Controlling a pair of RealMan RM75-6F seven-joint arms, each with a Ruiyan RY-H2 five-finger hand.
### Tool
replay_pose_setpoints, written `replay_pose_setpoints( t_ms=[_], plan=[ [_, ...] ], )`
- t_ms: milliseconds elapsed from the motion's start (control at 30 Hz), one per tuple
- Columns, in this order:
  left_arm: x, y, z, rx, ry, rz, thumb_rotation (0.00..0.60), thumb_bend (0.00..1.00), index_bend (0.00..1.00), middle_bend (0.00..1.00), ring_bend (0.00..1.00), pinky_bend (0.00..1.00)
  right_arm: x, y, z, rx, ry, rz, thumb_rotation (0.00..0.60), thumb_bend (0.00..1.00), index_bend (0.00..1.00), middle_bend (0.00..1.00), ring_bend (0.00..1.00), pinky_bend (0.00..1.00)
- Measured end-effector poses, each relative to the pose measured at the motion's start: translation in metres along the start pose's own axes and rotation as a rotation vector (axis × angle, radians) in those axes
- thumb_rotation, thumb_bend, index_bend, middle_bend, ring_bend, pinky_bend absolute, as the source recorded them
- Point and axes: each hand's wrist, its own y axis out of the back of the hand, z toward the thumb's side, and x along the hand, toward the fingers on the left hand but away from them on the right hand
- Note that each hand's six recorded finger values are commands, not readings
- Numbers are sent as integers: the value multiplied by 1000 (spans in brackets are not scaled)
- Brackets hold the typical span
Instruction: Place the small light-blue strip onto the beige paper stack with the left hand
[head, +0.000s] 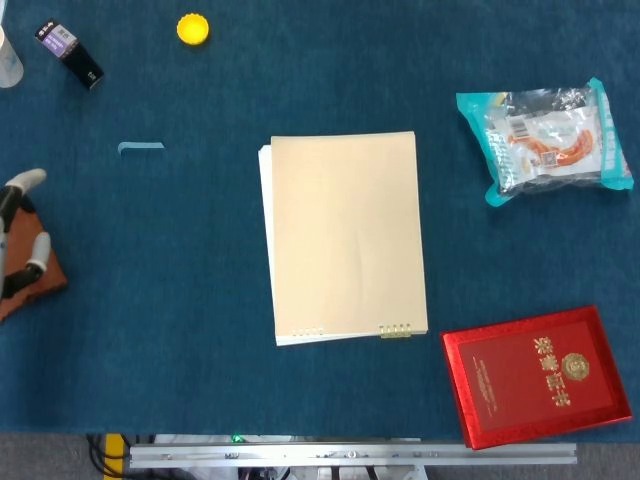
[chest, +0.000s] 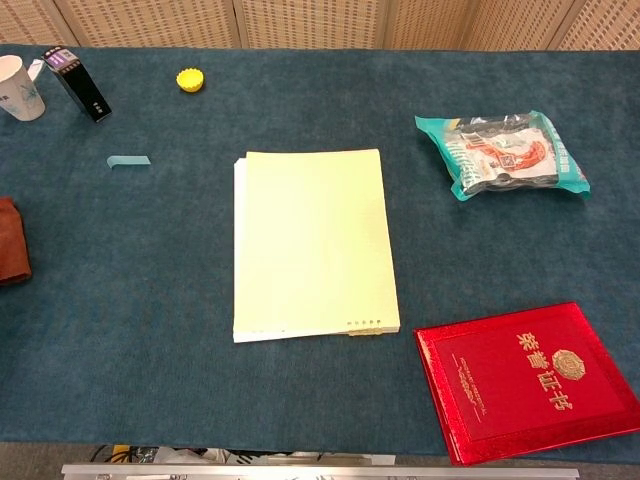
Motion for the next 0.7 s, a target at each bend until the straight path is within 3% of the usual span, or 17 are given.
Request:
replay_pose_setpoints(
  t_ms=[133,500,700],
  plan=[
    [14,3,12,3,-46,-13,600,397,217,510,494,536,-1,3,3,0,9,-11,600,335,459,408,358,368],
    [78,-7,50,41,-174,-156,600,397,261,817,827,903,-3,9,13,5,30,-22,600,335,459,408,397,368],
    [121,-21,61,114,-170,-218,600,397,296,951,940,1000,-2,9,14,10,27,-15,600,336,459,408,408,368]
  ],
)
